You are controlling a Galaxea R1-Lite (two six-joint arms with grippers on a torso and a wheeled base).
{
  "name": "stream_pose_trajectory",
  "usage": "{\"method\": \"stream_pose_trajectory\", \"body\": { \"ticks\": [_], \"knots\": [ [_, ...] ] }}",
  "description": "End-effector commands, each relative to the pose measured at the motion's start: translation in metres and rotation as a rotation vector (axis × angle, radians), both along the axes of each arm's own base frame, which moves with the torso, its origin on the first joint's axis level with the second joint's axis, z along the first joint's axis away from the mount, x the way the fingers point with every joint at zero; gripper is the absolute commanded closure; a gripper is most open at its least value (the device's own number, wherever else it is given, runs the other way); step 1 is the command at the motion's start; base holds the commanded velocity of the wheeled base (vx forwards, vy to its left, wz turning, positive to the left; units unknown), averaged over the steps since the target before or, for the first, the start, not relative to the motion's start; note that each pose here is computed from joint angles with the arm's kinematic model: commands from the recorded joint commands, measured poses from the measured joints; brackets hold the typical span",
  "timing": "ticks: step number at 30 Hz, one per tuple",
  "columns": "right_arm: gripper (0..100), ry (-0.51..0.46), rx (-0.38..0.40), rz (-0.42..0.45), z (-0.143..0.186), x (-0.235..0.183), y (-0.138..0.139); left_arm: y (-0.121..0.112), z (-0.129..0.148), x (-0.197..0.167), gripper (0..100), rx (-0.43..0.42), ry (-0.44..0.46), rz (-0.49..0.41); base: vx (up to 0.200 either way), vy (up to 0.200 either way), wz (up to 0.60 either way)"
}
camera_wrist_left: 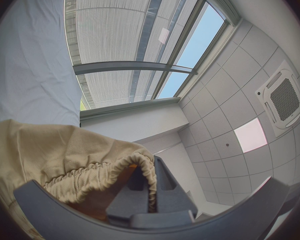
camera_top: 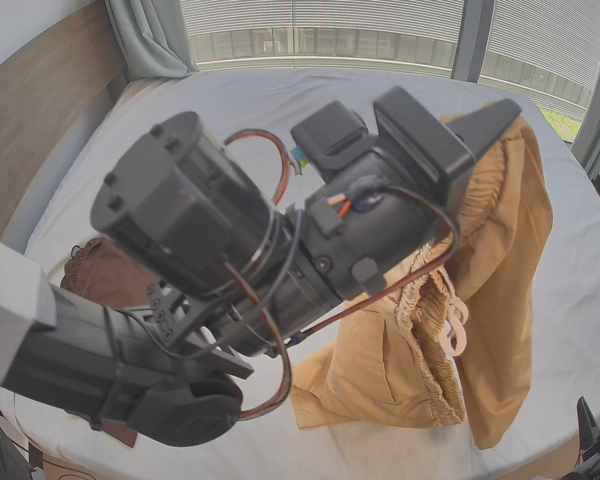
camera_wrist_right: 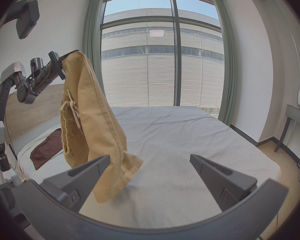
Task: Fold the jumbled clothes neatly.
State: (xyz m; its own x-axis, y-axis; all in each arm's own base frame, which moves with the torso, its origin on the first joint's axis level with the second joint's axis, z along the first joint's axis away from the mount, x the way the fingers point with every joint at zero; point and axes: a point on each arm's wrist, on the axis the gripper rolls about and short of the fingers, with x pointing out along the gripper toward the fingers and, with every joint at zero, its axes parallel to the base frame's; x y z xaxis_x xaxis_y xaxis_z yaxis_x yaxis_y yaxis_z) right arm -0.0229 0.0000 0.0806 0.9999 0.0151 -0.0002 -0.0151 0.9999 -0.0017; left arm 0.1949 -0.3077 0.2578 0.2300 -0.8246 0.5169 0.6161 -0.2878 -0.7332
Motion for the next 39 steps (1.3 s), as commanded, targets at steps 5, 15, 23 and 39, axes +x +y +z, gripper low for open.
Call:
{"method": "stream_pose_trajectory", "body": {
  "ticks": [5, 15, 23, 39],
  "knots": [
    [0, 0.001, 0.0, 0.0, -0.005, 0.0, 0.0, 0.045, -0.024, 0.026, 100, 0.107, 0.053, 0.144, 0.0, 0.0, 0.0],
    [0, 0.001, 0.0, 0.0, -0.005, 0.0, 0.0, 0.085, -0.1, 0.055, 100, 0.308, 0.026, 0.267, 0.0, 0.0, 0.0],
    [0, 0.001, 0.0, -0.001, -0.005, 0.0, 0.0, 0.105, -0.124, 0.059, 100, 0.397, 0.071, 0.325, 0.0, 0.0, 0.0],
    [0, 0.001, -0.001, 0.0, -0.005, 0.0, 0.0, 0.158, -0.146, 0.074, 100, 0.513, 0.103, 0.502, 0.0, 0.0, 0.0]
  ]
}}
